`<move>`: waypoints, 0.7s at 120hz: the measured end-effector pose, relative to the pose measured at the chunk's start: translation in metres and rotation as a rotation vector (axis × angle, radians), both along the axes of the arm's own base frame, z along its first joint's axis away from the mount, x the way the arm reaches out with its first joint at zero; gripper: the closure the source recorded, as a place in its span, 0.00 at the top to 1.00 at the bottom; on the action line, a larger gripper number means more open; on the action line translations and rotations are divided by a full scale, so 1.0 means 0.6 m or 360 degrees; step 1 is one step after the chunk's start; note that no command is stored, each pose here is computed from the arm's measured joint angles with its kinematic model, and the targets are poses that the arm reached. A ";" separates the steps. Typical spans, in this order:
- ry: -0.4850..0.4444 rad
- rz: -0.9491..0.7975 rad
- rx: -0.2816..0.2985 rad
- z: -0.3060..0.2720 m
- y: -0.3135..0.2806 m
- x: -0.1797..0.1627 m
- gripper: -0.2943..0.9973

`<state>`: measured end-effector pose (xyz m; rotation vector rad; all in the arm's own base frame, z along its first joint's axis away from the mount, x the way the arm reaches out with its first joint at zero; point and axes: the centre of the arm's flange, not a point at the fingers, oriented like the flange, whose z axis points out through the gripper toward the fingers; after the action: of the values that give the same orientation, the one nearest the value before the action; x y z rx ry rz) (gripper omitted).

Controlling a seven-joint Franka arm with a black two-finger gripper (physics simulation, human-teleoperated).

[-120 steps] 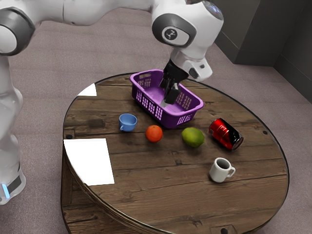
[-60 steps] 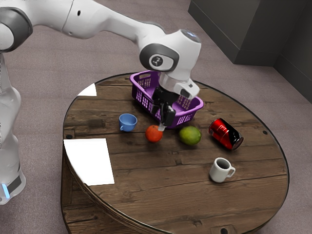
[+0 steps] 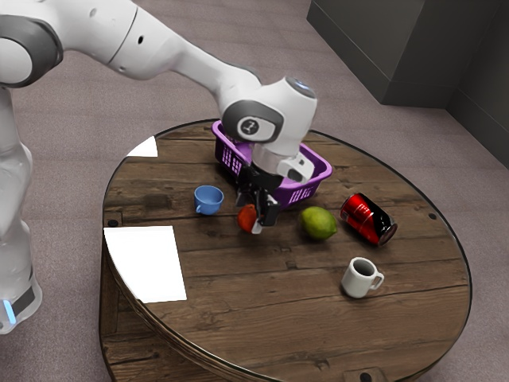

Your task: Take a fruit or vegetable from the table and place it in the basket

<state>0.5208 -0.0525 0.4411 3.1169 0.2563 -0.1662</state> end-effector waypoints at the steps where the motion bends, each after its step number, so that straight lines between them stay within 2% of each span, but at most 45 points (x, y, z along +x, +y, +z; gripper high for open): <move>1: -0.0001 0.0004 0.0000 0.000 0.001 0.000 0.77; 57: -0.0037 0.0155 0.0011 -0.037 0.042 0.013 0.77; 84: -0.0076 0.0140 0.0012 -0.036 0.021 0.016 0.56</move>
<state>0.5304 -0.0401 0.4195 3.1044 0.3936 -0.0904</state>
